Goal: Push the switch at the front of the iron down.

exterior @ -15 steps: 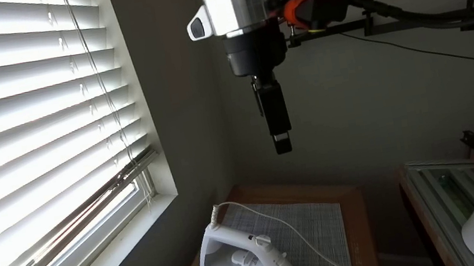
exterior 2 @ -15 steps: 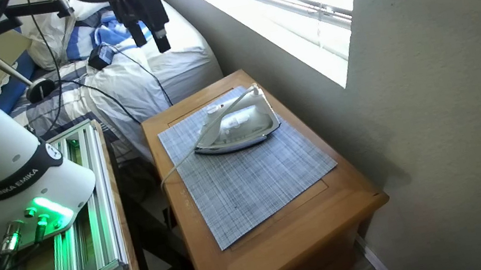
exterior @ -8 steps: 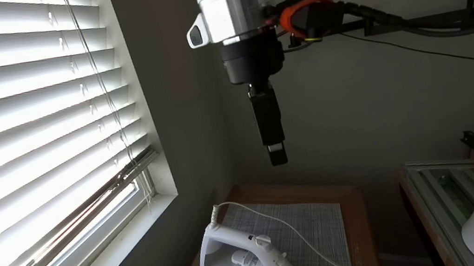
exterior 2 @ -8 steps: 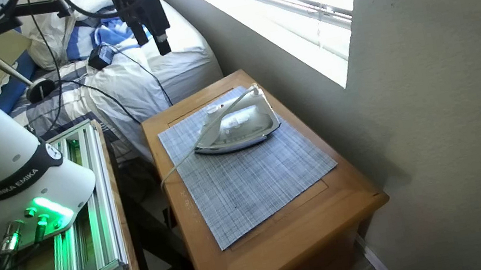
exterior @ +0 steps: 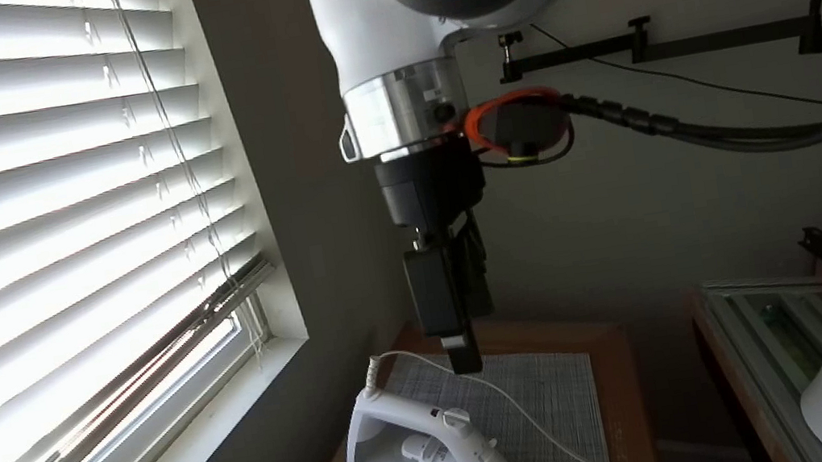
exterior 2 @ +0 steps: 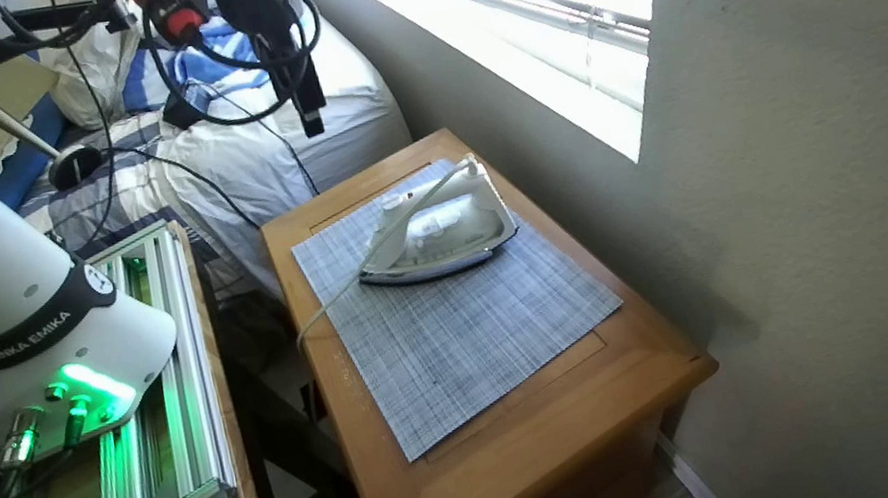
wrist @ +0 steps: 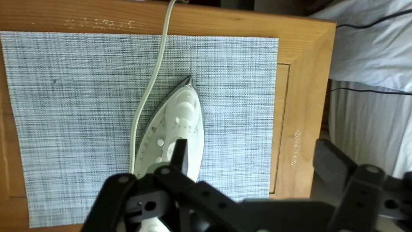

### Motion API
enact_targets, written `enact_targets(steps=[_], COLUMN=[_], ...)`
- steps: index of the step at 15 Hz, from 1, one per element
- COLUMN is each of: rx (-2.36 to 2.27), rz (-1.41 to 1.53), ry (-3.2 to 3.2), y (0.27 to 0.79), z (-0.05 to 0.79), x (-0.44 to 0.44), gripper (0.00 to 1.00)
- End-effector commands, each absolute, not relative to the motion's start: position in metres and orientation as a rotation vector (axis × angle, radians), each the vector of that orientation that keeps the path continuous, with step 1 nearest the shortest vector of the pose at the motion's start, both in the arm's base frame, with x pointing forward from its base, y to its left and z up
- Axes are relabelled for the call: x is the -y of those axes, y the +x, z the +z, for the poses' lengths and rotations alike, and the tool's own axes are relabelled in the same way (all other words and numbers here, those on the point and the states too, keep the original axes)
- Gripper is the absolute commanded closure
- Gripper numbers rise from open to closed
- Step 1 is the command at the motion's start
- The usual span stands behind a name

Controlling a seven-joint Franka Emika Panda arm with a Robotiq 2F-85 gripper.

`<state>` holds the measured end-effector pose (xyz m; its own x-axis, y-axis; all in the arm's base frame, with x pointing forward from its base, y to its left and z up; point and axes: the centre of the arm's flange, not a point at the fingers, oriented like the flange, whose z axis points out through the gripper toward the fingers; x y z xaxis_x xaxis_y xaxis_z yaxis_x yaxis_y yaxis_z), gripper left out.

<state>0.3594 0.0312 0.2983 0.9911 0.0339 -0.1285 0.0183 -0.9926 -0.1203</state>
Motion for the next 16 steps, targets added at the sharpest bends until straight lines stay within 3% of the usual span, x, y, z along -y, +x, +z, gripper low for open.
enact_targets(steps=[1, 6, 7, 8, 10, 16], rx=[-0.069, -0.118, -0.128, -0.144, -0.168, -0.210], rz=[0.234, 0.243, 0.243, 0.238, 0.234, 0.206], ry=[-2.982, -2.994, -2.995, -3.007, -3.022, -3.076], y=[0.342, 0.343, 0.343, 0.342, 0.340, 0.328], z=[0.250, 0.205, 0.197, 0.188, 0.172, 0.134], x=[-0.040, -0.041, -0.042, -0.041, -0.039, -0.033], gripper=[0.00, 0.00, 0.04, 0.28, 0.31, 0.75])
